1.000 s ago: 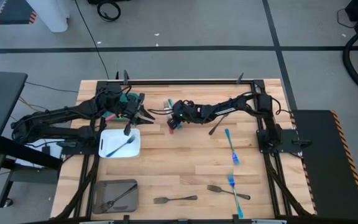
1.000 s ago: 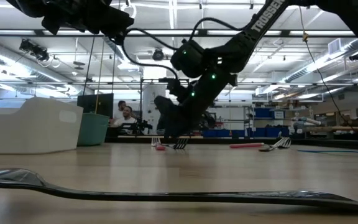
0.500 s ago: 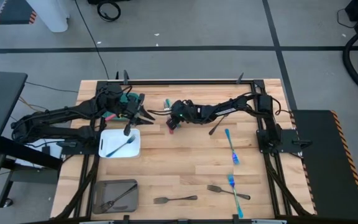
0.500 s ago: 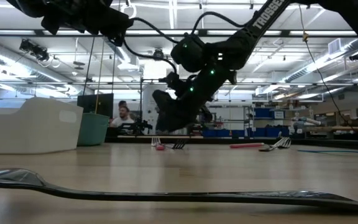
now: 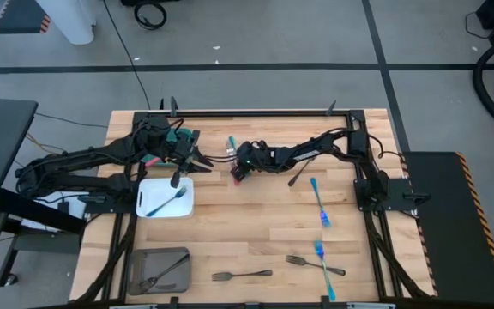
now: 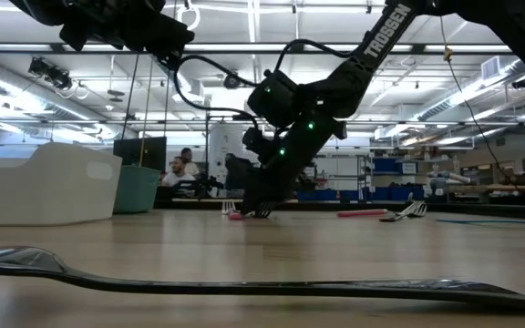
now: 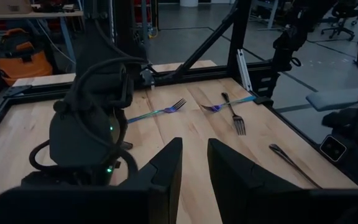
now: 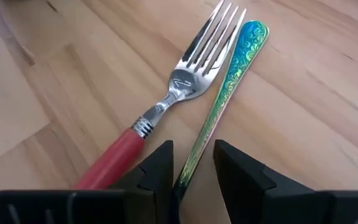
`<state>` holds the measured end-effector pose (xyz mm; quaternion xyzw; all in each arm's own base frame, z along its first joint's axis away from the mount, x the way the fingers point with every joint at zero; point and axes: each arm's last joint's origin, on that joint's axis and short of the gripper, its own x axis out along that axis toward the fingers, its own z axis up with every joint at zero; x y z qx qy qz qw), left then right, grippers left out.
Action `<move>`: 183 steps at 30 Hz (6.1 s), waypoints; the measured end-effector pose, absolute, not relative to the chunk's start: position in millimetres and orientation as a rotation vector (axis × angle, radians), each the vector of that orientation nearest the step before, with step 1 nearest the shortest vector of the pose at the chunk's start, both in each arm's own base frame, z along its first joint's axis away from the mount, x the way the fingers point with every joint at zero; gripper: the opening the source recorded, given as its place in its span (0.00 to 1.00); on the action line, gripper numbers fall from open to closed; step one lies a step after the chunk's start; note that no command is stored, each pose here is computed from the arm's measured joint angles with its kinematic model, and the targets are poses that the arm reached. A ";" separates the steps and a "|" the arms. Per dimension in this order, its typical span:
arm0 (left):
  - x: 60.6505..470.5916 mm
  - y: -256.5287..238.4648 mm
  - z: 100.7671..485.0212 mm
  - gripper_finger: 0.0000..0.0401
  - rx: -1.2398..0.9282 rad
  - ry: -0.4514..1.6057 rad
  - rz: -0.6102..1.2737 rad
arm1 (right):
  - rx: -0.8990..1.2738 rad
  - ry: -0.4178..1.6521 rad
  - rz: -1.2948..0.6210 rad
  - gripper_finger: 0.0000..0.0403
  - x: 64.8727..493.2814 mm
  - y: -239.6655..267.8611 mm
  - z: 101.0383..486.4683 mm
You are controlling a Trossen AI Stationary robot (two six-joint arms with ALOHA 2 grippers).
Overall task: Sort silverware by color (type)
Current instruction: Put the blue fork into the white bin
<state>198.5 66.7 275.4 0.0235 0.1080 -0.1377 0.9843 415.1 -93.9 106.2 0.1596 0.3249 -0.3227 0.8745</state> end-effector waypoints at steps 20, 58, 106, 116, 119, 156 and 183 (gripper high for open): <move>198.5 66.8 275.2 0.22 0.047 0.219 -0.277 | 0.348 0.746 -0.694 0.05 408.8 -105.7 98.8; 202.5 73.5 272.9 0.22 0.036 0.249 -0.091 | -0.067 0.665 -0.764 0.05 326.0 -70.8 290.2; 268.7 100.4 275.1 0.22 -0.430 -0.478 0.065 | -0.502 0.296 -0.793 0.05 347.5 14.5 340.6; 268.1 101.2 275.7 0.22 -0.427 -0.485 0.064 | -0.448 0.295 -0.739 0.05 348.2 13.5 336.6; 268.1 101.2 275.7 0.22 -0.427 -0.485 0.065 | -0.422 0.296 -0.724 0.05 348.5 11.4 334.9; 267.4 103.0 273.0 0.03 -0.186 -0.402 0.081 | -0.411 0.311 -0.657 0.19 352.8 13.3 328.0; 183.1 74.1 309.1 0.03 -0.193 0.006 -0.139 | -0.655 0.690 -1.176 0.20 321.4 0.1 296.7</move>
